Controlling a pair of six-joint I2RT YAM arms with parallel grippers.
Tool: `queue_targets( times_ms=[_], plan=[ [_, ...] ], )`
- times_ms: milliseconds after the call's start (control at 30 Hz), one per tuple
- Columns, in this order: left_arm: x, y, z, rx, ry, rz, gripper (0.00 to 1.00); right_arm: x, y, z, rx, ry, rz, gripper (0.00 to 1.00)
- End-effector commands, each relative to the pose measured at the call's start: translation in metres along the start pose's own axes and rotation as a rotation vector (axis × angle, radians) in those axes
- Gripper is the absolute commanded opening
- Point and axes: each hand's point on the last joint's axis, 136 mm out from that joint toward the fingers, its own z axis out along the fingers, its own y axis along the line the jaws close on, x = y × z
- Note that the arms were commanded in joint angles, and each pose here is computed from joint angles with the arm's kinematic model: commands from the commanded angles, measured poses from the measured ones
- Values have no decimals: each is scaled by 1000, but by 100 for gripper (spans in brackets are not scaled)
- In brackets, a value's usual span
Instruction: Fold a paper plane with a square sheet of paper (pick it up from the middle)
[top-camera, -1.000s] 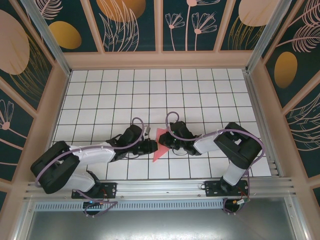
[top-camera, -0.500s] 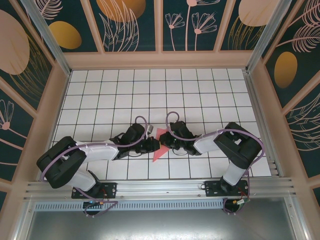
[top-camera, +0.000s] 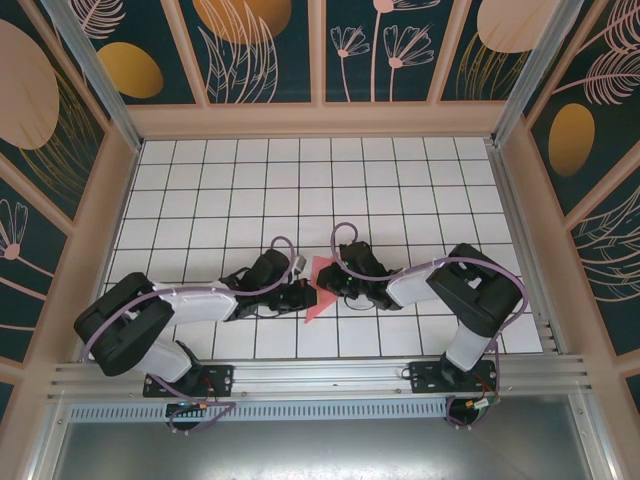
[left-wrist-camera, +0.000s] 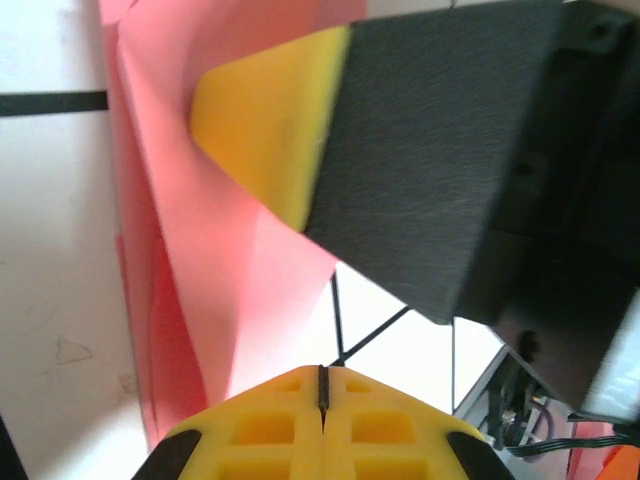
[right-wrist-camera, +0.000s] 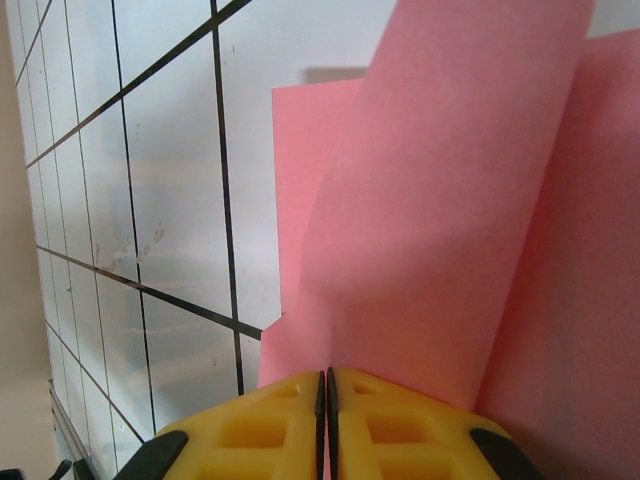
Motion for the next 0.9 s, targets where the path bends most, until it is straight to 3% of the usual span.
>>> queue_targets(
  times_ms=[0,267,533,867],
  plan=[
    [1,2,7,-23,26,11,0,33,-87,0,294,89,60,14],
    [-6,22,11,-110,-16,6,0,34,-88,-1,296,92,59,14],
    [16,51,11,-159,30,-28,0,31,-84,0,287,88,57,14],
    [43,94,6,-275,90,-47,0,-7,-24,-11,166,12,-12,16]
  ],
)
